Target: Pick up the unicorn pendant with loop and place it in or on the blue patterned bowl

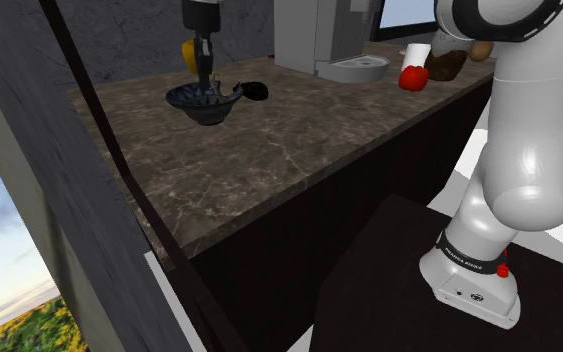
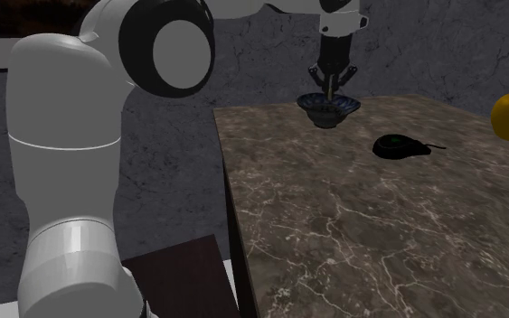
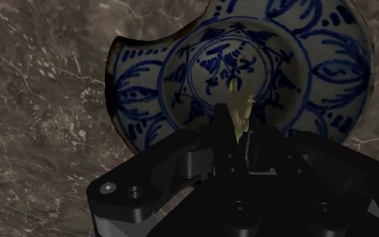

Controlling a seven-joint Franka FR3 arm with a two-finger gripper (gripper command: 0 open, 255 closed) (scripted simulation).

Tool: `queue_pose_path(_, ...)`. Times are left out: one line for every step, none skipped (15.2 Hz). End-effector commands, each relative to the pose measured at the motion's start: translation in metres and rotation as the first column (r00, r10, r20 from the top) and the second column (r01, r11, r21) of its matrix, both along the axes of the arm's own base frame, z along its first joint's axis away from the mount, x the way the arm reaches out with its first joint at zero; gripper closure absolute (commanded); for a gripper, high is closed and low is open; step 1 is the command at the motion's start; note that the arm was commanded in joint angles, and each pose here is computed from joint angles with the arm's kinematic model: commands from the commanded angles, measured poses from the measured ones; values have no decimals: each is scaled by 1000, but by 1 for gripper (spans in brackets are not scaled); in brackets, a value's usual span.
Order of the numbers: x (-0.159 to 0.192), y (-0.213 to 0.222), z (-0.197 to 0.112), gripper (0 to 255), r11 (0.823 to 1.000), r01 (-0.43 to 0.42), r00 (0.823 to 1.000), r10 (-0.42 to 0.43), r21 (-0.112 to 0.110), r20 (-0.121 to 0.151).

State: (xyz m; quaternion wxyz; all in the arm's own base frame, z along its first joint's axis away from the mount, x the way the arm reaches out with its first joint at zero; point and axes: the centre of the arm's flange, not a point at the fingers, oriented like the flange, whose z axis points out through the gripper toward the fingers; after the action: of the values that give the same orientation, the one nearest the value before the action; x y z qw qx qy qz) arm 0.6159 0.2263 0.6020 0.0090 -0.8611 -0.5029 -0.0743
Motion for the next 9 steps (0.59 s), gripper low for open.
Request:
queue_pose_path(0,0,-1,255,1000,0,1000,0,0,1)
queue_pose_path(0,0,-1,255,1000,0,1000,0,0,1)
queue_pose_path(0,0,-1,255,1000,0,1000,0,0,1)
queue_pose_path(0,0,-1,255,1000,0,1000,0,0,1)
queue_pose_path(0,0,-1,255,1000,0,1000,0,0,1)
queue_pose_path(0,0,-1,255,1000,0,1000,0,0,1)
queue_pose_path(0,0,-1,0,1000,0,1000,0,0,1)
queue_pose_path(0,0,-1,0,1000,0,1000,0,0,1)
queue_pose_path(0,0,-1,0,1000,0,1000,0,0,1)
